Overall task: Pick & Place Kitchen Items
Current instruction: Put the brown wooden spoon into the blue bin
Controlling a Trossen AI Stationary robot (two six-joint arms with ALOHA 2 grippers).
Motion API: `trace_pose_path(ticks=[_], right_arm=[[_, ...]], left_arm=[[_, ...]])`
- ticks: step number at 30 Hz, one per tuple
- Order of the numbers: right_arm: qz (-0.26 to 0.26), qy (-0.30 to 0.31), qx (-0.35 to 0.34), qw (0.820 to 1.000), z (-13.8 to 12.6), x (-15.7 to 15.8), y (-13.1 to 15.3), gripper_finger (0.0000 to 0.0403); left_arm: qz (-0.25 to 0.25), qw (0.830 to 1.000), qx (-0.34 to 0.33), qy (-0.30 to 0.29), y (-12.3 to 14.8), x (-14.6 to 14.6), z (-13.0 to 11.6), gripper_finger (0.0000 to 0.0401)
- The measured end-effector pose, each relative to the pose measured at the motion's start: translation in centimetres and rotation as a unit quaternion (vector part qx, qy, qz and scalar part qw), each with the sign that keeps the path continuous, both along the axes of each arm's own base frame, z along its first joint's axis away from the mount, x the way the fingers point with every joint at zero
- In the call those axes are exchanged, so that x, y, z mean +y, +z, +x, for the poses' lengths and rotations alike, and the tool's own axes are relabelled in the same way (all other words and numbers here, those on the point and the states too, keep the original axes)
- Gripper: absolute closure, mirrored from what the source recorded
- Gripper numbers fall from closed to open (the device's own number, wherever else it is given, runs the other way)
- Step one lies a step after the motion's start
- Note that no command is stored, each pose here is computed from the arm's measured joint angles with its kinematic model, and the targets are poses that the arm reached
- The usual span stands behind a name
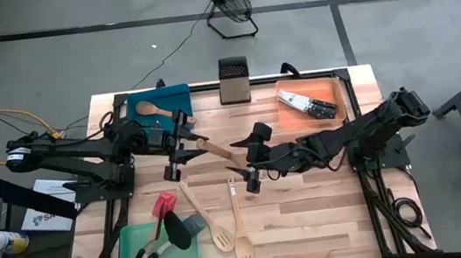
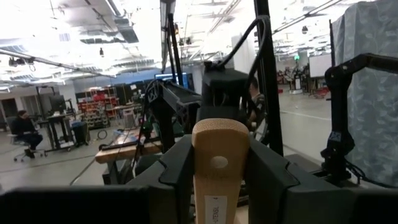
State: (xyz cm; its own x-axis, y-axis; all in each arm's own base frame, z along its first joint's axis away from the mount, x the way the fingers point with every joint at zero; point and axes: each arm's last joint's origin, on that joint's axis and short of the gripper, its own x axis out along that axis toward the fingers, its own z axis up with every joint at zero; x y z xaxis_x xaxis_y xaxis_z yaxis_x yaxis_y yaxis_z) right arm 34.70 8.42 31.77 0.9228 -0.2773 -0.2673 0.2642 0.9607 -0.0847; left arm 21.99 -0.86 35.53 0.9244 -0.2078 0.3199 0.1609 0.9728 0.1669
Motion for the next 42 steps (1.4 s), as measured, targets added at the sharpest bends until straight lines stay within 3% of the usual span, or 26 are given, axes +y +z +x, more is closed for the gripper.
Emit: trace_pose_path(ticks=[7, 11, 18, 26, 32, 36, 42], right_arm=[[-0.005, 0.001, 0.013, 1.0, -1.0, 0.4, 0.5, 0.01], [-0.008, -0.032, 0.026, 0.999, -2.2, 0.4, 1.0, 0.0105], [0.006, -0.061, 0.05, 0.997, -3.5, 0.0, 1.1, 0.0105], [0.017, -0.069, 0.057, 0.996, -3.5, -0.3, 0.9, 0.0105], [0.018, -0.07, 0.057, 0.996, -3.5, -0.3, 0.9, 0.0105], [0.018, -0.07, 0.057, 0.996, -3.5, -0.3, 0.9, 0.0105], [0.018, -0.072, 0.058, 0.996, -3.5, -0.4, 0.9, 0.0105]], left_arm=[[0.01, 0.998, 0.019, 0.052, -0.3, 0.3, 0.0, 0.0295], [0.022, 0.993, 0.054, 0.103, -0.6, 0.5, -0.2, 0.0295], [0.079, 0.963, 0.16, 0.201, 0.5, 1.1, -0.4, 0.0295], [0.132, 0.935, 0.202, 0.259, 1.9, 1.4, -0.7, 0.0295], [0.21, 0.901, 0.234, 0.3, 1.7, 1.7, -0.9, 0.0295], [0.257, 0.869, 0.263, 0.331, 1.2, 1.9, -1.0, 0.0295], [0.278, 0.823, 0.324, 0.375, 0.2, 2.2, -1.3, 0.0295]])
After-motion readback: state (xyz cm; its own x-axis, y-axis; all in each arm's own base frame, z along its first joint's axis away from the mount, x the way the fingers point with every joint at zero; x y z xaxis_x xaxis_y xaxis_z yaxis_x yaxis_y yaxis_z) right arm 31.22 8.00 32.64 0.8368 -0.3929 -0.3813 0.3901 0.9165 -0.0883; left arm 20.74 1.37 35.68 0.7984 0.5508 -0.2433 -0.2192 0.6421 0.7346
